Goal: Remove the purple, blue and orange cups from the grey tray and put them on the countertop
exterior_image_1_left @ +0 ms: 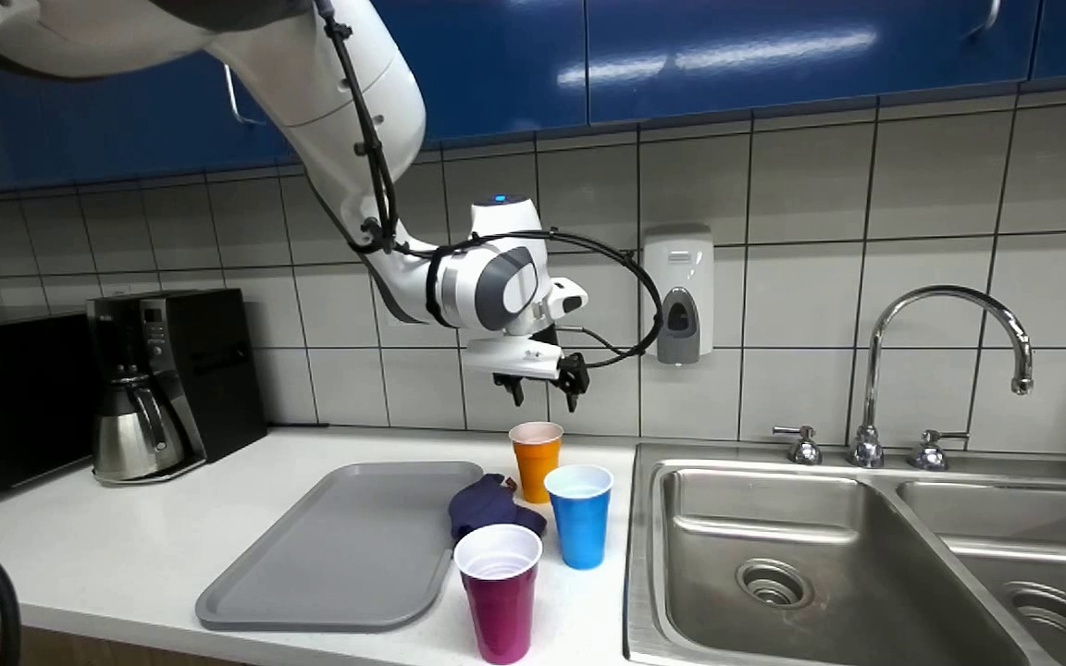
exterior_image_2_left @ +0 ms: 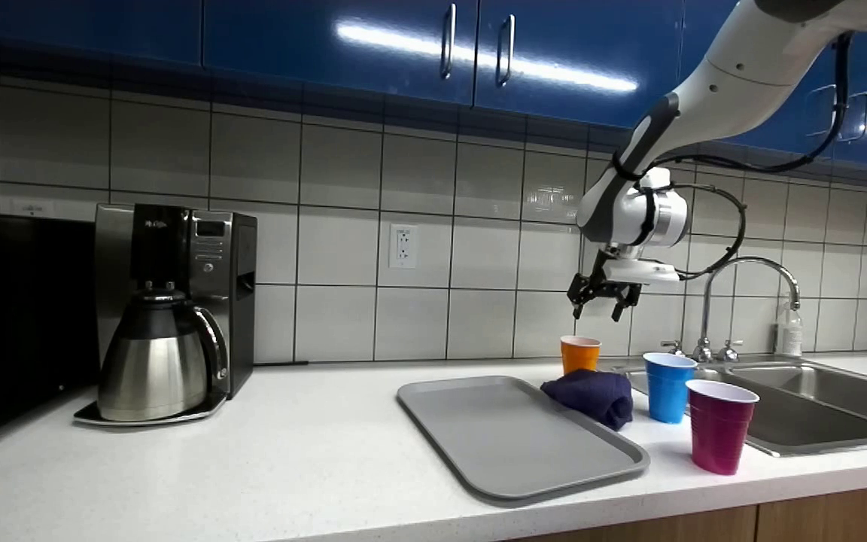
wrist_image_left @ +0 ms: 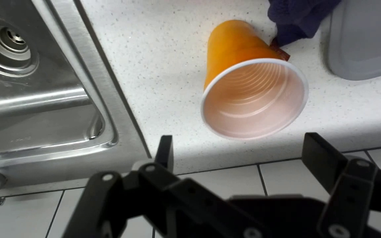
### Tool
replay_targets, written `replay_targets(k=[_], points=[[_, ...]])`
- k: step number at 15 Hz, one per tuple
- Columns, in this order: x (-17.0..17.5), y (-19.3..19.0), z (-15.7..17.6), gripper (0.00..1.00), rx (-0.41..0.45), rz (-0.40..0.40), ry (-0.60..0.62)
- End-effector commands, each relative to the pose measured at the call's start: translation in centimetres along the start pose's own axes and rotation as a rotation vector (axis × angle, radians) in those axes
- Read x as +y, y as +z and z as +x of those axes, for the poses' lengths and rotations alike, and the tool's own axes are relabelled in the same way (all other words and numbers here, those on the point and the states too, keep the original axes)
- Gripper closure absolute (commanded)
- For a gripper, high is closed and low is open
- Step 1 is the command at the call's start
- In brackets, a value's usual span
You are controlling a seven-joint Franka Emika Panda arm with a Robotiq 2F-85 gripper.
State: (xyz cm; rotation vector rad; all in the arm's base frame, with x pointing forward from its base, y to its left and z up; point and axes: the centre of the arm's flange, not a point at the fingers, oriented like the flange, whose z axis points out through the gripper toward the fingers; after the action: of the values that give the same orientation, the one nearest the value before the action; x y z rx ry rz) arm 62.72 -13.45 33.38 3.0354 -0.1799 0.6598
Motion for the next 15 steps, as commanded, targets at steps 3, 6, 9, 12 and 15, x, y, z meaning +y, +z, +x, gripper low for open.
replay_targets(k=[3,6,9,12,15], points=[[-3.4,-6.2,-3.3,0.0,0.014,0.017,-0.019],[-5.5,-8.7,-4.8,0.0,0.028,0.035,-0.043],[-7.9,-11.4,-6.6,0.0,0.045,0.052,-0.071],[-10.2,-13.7,-8.4,0.0,0.056,0.062,-0.101],[-12.1,-15.7,-10.2,0.0,0.066,0.061,-0.128]])
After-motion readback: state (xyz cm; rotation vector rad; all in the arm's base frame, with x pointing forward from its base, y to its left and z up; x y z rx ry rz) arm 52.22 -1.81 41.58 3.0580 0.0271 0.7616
